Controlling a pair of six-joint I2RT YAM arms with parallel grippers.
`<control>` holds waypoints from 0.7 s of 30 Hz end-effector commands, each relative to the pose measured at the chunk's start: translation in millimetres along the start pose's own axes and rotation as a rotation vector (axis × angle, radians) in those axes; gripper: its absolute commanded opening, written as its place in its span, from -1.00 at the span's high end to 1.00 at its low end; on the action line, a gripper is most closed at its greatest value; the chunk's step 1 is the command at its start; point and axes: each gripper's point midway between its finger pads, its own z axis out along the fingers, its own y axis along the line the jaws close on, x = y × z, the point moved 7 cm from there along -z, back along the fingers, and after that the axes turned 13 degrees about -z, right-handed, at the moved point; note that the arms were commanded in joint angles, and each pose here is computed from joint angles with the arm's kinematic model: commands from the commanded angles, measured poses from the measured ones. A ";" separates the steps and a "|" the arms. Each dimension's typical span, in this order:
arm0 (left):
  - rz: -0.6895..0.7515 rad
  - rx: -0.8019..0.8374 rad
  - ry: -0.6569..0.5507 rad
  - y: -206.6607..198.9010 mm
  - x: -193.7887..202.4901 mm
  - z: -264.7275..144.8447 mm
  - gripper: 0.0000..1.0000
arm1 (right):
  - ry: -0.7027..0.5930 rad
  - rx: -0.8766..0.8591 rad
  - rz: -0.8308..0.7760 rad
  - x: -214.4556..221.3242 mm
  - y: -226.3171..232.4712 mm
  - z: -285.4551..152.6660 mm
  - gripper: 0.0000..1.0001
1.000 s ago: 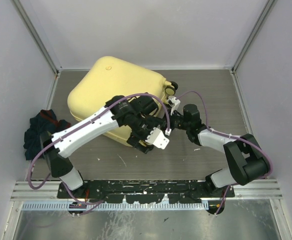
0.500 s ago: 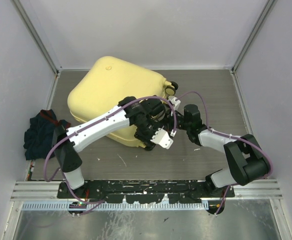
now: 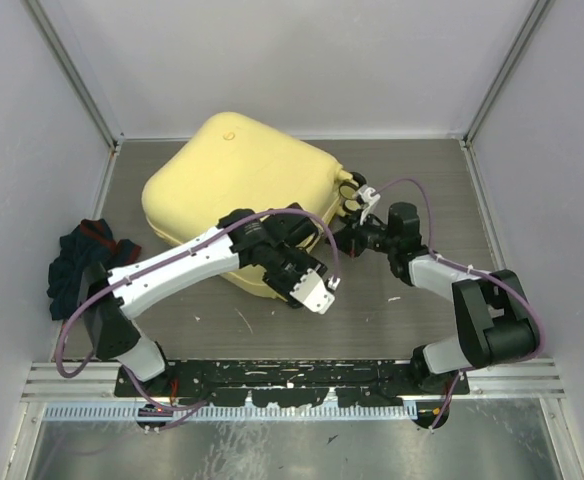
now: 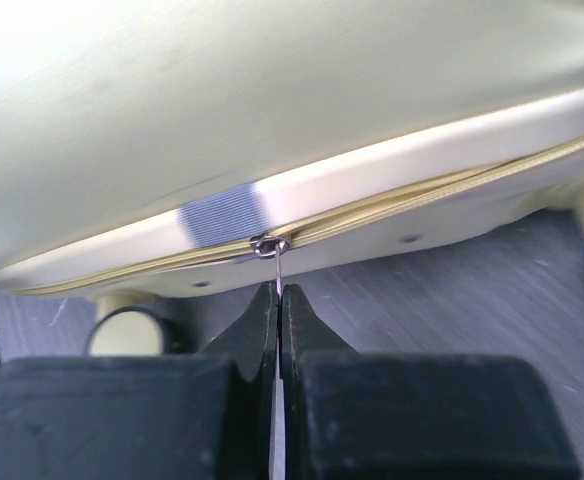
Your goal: Pack the luggage
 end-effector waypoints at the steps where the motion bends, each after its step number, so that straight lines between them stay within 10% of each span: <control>1: -0.034 0.269 0.134 -77.3 28.7 -23.8 1.00 | -0.091 0.385 -0.132 -27.7 -80.5 -38.4 0.99; 21: 0.041 0.445 0.222 -145.3 69.6 -38.5 1.00 | -0.087 0.515 -0.236 -14.4 -123.8 -136.2 0.99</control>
